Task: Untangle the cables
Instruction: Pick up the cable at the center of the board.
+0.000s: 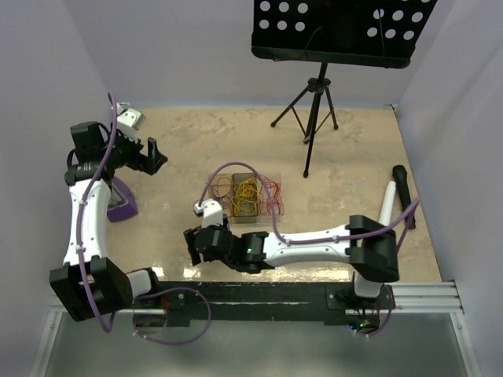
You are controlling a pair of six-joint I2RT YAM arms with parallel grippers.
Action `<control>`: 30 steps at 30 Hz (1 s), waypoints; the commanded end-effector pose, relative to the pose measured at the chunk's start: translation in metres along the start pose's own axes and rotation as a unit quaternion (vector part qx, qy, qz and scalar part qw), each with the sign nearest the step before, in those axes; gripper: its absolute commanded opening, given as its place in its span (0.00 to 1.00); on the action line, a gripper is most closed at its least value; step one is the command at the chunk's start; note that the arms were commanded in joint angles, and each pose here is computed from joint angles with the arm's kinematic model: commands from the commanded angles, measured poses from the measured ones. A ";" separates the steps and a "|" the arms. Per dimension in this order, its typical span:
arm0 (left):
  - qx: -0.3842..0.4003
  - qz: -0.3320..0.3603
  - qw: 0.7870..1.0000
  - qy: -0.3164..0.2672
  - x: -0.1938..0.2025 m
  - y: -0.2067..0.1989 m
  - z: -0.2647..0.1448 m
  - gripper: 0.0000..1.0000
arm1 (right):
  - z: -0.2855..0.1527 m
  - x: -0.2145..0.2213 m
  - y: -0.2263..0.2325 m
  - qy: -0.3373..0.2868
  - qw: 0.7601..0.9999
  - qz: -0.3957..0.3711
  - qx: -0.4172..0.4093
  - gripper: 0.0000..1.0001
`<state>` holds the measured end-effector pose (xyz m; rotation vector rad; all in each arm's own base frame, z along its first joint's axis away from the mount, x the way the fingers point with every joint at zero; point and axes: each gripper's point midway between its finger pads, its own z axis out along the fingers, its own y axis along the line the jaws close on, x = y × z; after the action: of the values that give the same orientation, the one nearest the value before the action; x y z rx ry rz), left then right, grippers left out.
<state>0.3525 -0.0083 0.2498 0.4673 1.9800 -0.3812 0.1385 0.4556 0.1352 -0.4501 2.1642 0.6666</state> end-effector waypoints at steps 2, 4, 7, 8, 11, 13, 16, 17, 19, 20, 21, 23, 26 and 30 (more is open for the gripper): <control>0.021 0.029 0.999 -0.023 -0.009 -0.019 -0.015 1.00 | 0.036 -0.012 0.037 -0.022 0.999 0.016 -0.030 0.81; 0.018 0.030 0.999 -0.017 -0.005 -0.018 -0.016 1.00 | 0.053 -0.003 0.035 -0.016 1.000 0.014 -0.004 0.82; 0.019 0.030 0.999 -0.010 -0.001 -0.016 -0.015 1.00 | 0.077 0.007 0.026 -0.017 0.998 0.027 0.050 0.81; 0.021 0.031 0.999 -0.008 0.000 -0.016 -0.015 1.00 | 0.083 0.008 0.022 -0.023 0.997 0.034 0.064 0.80; 0.019 0.035 0.999 -0.006 0.002 -0.014 -0.015 1.00 | 0.095 0.009 0.013 -0.037 0.992 0.065 0.097 0.77; 0.017 0.038 0.999 -0.006 0.003 -0.013 -0.015 1.00 | 0.102 0.010 0.007 -0.042 0.990 0.075 0.112 0.75; 0.016 0.043 0.999 -0.010 0.002 -0.014 -0.016 1.00 | 0.113 0.011 -0.001 -0.044 0.988 0.087 0.124 0.72; 0.016 0.042 0.999 -0.009 0.004 -0.014 -0.016 1.00 | 0.116 0.011 -0.002 -0.045 0.987 0.090 0.124 0.71; 0.015 0.046 0.999 -0.010 0.005 -0.014 -0.016 1.00 | 0.122 0.016 -0.003 -0.041 0.987 0.091 0.126 0.69; 0.016 0.045 0.999 -0.008 0.007 -0.014 -0.016 1.00 | 0.124 0.016 -0.003 -0.041 0.987 0.093 0.127 0.68; 0.014 0.046 0.999 -0.007 0.008 -0.014 -0.016 1.00 | 0.127 0.018 -0.002 -0.042 0.987 0.094 0.126 0.66; 0.012 0.049 0.999 -0.008 0.009 -0.015 -0.017 1.00 | 0.130 0.023 -0.003 -0.038 0.987 0.094 0.127 0.61; 0.011 0.051 0.999 -0.009 0.012 -0.015 -0.017 1.00 | 0.132 0.034 -0.009 -0.029 0.987 0.093 0.130 0.49; 0.011 0.052 0.999 -0.010 0.012 -0.015 -0.017 1.00 | 0.127 0.043 -0.015 -0.024 0.986 0.094 0.132 0.25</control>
<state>0.3261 -0.0125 0.2346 0.5451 1.9883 -0.3724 0.1985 0.5201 0.0296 -0.1363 2.2327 0.4645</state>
